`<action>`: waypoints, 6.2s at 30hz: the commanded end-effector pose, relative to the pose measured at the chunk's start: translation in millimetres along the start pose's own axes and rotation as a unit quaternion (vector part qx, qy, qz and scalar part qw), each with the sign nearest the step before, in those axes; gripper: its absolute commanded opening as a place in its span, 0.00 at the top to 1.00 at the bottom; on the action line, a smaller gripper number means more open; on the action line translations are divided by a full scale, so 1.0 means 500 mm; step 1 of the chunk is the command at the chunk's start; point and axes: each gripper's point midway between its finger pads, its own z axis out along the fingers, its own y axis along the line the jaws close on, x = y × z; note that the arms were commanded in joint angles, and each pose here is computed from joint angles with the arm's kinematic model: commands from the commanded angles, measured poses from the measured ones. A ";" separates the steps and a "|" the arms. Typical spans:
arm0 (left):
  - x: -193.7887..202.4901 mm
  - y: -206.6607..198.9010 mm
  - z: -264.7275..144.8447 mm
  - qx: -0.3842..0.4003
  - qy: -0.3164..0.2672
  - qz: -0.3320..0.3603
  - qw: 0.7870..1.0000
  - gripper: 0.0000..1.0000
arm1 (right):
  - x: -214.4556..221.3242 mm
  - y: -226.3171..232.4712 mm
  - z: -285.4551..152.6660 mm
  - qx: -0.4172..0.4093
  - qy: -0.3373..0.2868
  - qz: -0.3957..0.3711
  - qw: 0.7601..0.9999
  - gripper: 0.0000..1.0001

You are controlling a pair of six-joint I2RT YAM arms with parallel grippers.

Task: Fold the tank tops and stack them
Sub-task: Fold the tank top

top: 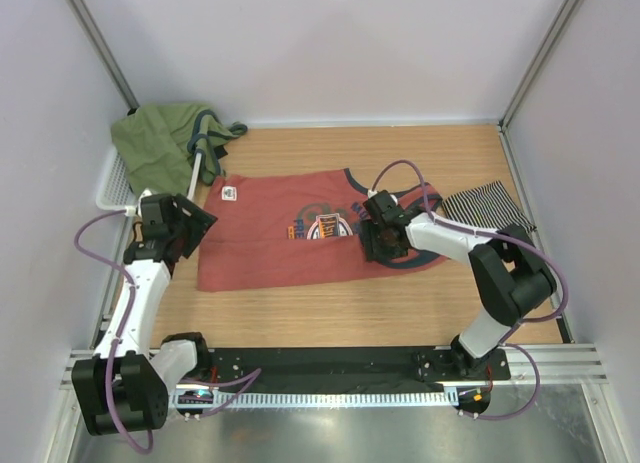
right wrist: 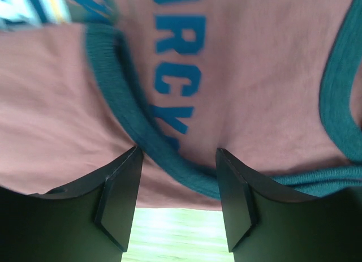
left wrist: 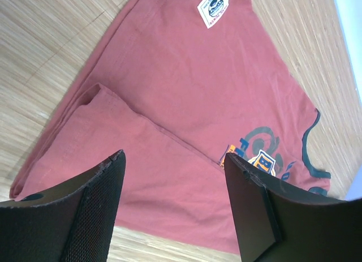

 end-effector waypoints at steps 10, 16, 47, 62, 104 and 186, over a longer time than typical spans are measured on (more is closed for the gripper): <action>-0.008 -0.035 -0.008 0.012 0.012 0.023 1.000 0.30 | 0.136 -0.098 0.006 0.115 0.063 0.081 0.988 0.43; -0.011 -0.047 0.014 0.008 0.015 0.028 0.999 0.30 | 0.192 -0.131 -0.017 0.142 0.057 0.165 0.974 0.36; -0.109 -0.184 0.381 -0.010 0.081 0.115 0.990 0.48 | -0.464 -0.042 0.067 -0.089 -0.118 0.190 0.971 0.49; -0.084 -0.141 0.427 -0.052 0.103 0.138 0.984 0.51 | -0.486 -0.034 0.143 -0.105 -0.101 0.190 0.971 0.53; -0.048 -0.086 0.482 -0.179 0.089 0.186 0.962 1.00 | -0.457 -0.051 0.169 -0.101 -0.113 0.183 0.971 0.85; -0.006 -0.054 0.088 -0.089 -0.035 0.152 0.984 1.00 | -0.177 -0.007 -0.123 -0.106 -0.163 0.121 0.973 0.97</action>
